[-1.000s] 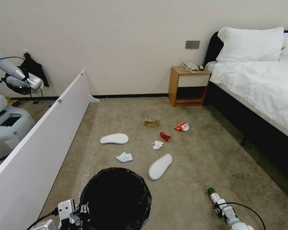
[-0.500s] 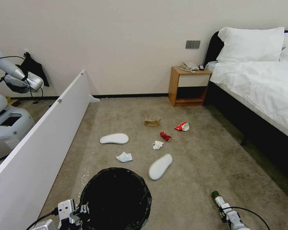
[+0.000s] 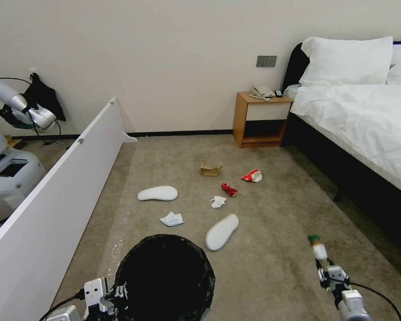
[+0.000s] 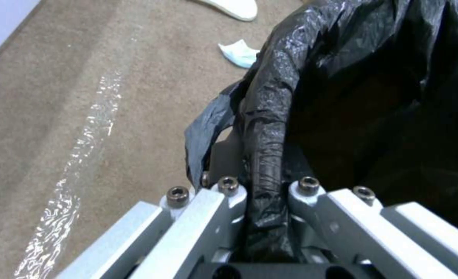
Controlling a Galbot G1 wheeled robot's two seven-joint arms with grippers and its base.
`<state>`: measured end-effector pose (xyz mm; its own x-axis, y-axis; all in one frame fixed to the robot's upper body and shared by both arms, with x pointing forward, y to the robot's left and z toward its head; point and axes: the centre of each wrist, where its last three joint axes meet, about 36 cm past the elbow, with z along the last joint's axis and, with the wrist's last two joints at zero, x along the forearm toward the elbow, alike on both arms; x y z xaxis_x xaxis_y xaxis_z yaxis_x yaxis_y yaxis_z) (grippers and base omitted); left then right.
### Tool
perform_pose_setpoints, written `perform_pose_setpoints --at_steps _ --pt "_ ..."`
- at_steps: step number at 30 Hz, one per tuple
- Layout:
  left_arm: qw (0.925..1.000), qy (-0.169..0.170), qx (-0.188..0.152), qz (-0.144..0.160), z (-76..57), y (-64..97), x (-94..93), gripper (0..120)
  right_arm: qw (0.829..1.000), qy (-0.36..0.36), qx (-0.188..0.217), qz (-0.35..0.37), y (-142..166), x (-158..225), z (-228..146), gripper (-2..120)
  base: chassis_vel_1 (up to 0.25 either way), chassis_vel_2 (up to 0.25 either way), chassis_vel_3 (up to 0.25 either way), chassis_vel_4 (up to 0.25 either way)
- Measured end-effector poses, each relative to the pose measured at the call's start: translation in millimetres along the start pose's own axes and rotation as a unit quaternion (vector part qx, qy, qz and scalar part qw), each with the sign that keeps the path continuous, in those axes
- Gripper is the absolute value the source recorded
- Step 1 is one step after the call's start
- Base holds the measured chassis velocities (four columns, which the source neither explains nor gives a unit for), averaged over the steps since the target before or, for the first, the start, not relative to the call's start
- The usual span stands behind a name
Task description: Pick up the trash bin, then pick up the garbage from the floor and place it into the trash bin.
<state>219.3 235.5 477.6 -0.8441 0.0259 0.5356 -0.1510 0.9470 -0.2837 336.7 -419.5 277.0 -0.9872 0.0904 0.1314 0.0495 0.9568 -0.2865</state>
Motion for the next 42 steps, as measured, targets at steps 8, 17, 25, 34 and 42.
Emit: perform_pose_setpoints --at_steps 8,17,25,34,42 --pt "1.0000 0.003 -0.005 0.005 -2.3 0.4 -1.4 4 0.986 -0.137 -0.070 -0.070 11.9 6.3 -84.6 30 0.000 0.000 0.000 0.000" --pt "0.9993 0.035 0.010 0.012 -12.7 4.2 1.9 4 0.908 -0.243 -0.157 -0.301 52.9 48.2 -230.1 30 0.000 0.000 0.000 0.000" --pt "0.9978 0.059 0.006 0.028 -25.4 -3.2 -1.0 4 0.816 -0.283 -0.223 -0.452 73.3 56.2 -278.2 30 0.000 0.000 0.000 0.000" --pt "0.9954 0.061 -0.051 0.054 -45.3 7.1 -8.0 4 0.739 -0.291 -0.269 -0.545 105.1 22.1 -274.3 30 0.000 0.000 0.000 0.000" --pt "0.9907 0.053 -0.088 0.090 -67.8 11.1 -26.5 4 0.669 -0.306 -0.314 -0.600 127.9 -23.1 -250.9 30 0.000 0.000 0.000 0.000"
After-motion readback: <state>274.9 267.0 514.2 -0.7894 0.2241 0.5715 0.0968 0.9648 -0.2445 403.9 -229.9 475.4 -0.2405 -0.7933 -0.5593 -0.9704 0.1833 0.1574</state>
